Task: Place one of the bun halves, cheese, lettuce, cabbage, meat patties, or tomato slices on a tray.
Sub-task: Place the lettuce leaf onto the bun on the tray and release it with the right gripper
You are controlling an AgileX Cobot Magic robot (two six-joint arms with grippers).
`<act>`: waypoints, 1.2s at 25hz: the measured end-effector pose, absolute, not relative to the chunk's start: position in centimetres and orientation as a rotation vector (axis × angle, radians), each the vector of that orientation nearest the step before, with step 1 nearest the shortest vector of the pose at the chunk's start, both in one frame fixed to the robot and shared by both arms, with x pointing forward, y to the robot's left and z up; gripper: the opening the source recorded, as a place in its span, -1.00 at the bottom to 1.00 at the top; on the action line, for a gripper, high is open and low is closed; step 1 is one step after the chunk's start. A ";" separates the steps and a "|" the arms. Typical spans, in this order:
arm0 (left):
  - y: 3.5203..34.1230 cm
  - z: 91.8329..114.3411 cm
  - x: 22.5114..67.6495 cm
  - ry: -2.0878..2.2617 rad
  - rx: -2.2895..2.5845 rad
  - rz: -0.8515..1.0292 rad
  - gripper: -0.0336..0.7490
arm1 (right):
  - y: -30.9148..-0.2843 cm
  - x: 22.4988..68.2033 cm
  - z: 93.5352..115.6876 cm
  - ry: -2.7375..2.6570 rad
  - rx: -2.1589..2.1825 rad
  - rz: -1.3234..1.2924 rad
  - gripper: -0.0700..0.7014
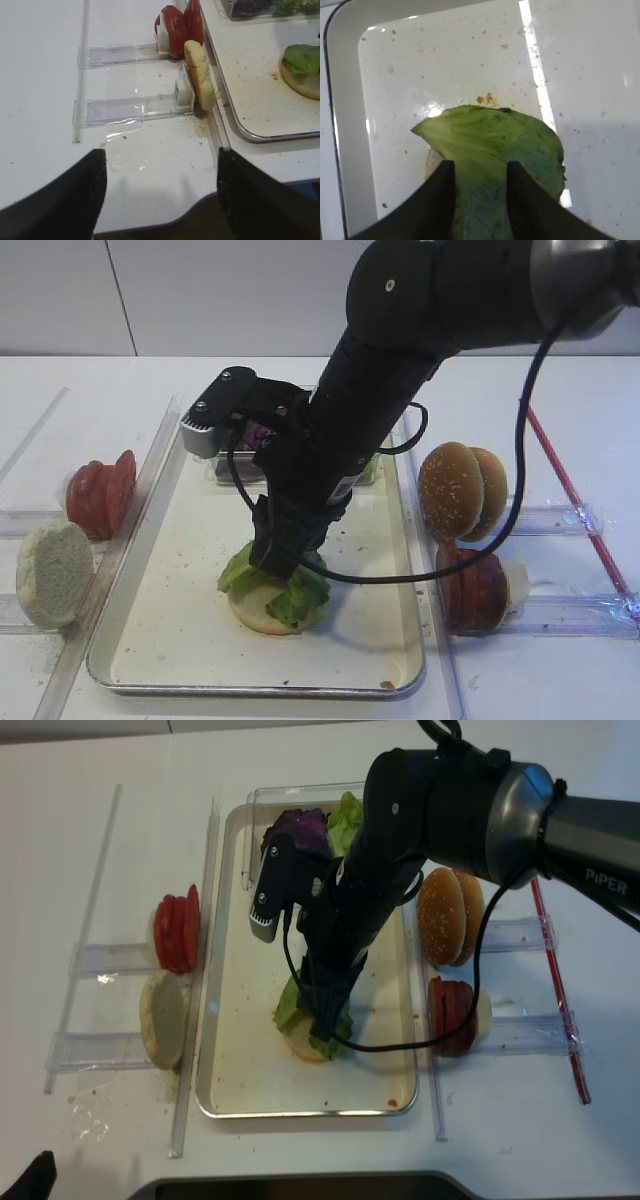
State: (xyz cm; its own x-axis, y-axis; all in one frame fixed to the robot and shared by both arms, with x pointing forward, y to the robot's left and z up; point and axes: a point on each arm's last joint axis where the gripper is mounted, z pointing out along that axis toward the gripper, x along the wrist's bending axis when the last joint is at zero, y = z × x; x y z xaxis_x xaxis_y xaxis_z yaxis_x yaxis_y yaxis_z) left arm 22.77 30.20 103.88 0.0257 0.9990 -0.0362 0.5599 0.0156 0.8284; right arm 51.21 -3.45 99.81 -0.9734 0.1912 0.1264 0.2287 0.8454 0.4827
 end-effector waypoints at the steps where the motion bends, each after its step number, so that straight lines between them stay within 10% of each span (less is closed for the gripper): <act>1: 30.2 103.9 22.8 1.614 1.624 0.820 0.20 | -3.4 51.2 99.8 -2.945 -0.337 -0.786 -0.06; 12: 30.2 103.9 22.8 1.614 1.624 0.820 0.20 | -3.0 50.9 100.1 -2.867 -0.377 -0.839 0.02; 19: 30.2 103.9 22.8 1.614 1.624 0.820 0.20 | -3.0 50.8 100.1 -2.813 -0.518 -0.812 0.63; 30: 30.2 103.9 22.8 1.614 1.624 0.820 0.20 | -2.3 52.4 105.2 -2.754 -0.831 -0.825 0.72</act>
